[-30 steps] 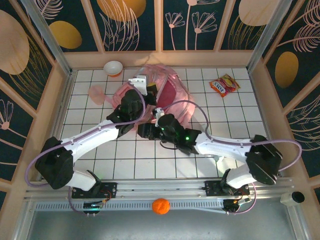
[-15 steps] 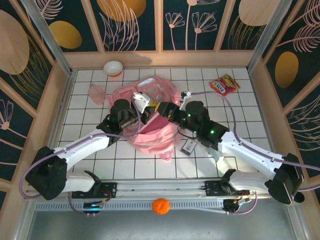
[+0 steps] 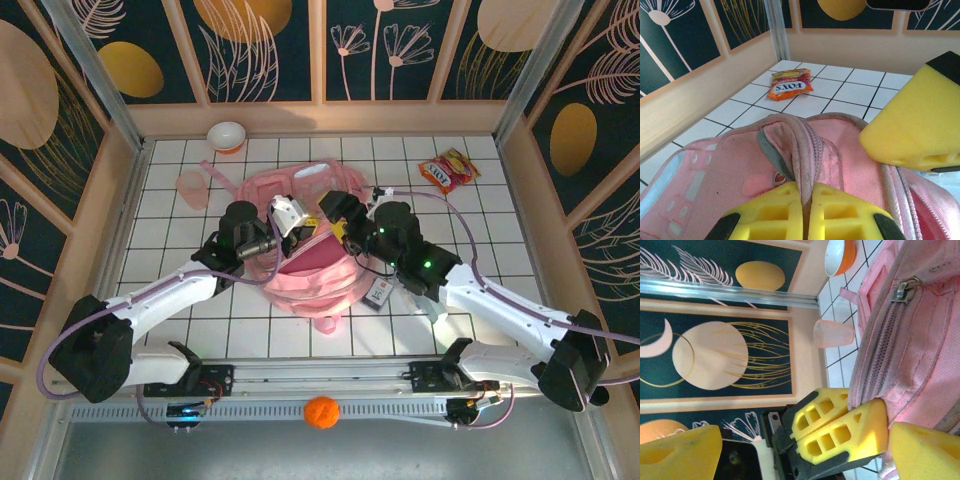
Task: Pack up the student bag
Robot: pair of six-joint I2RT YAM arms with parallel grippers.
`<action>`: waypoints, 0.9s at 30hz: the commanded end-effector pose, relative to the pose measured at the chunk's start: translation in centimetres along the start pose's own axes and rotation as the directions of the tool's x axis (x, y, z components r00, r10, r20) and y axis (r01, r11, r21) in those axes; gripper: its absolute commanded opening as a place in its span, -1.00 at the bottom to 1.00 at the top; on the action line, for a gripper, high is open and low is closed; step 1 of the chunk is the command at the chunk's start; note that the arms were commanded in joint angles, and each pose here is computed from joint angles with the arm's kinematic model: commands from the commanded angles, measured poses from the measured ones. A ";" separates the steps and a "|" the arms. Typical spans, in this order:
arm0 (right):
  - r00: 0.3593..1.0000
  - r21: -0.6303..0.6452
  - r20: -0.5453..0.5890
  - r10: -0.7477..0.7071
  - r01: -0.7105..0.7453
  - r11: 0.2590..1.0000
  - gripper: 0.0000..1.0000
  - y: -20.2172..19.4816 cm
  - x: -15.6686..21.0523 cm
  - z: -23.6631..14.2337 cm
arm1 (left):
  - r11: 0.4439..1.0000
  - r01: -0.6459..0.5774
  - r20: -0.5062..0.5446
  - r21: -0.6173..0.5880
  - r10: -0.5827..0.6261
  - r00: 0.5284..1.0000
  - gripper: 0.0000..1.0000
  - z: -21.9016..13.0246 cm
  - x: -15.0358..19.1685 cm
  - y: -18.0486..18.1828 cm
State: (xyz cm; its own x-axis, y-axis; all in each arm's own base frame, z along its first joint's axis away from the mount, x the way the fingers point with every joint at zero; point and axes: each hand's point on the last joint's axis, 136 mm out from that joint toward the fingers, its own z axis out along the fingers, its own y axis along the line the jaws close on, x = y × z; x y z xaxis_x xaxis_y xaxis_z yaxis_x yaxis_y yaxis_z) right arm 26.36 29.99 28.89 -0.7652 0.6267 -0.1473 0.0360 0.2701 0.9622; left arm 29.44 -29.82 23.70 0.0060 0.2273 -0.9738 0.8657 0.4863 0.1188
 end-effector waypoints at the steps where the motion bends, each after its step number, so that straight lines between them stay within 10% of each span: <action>1: 0.994 0.020 0.020 0.108 -0.108 0.994 0.75 -1.8 -0.1 0.6 | 0.988 -0.151 0.222 0.018 0.143 0.964 -1.00 -1.4 -6.6 -0.8; 15: 0.987 0.195 0.095 0.129 -0.146 0.970 0.75 -6.3 -0.4 -0.7 | 0.988 -0.100 0.165 -0.113 0.118 0.979 -1.00 -1.2 -5.6 1.7; 27: 0.986 0.019 0.052 0.158 -0.160 0.987 0.70 -4.5 -0.2 -0.4 | 0.991 -0.125 0.185 -0.055 0.133 0.974 -1.00 -1.4 -6.1 0.5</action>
State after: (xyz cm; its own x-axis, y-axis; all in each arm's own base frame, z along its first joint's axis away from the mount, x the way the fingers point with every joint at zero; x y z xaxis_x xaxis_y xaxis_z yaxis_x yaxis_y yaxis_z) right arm 25.24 27.56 22.00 -0.7154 0.6987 -0.0098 0.2453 0.2643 0.9327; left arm 30.00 -29.15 22.94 -0.0002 0.2658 -0.9640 0.8393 0.5242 0.1444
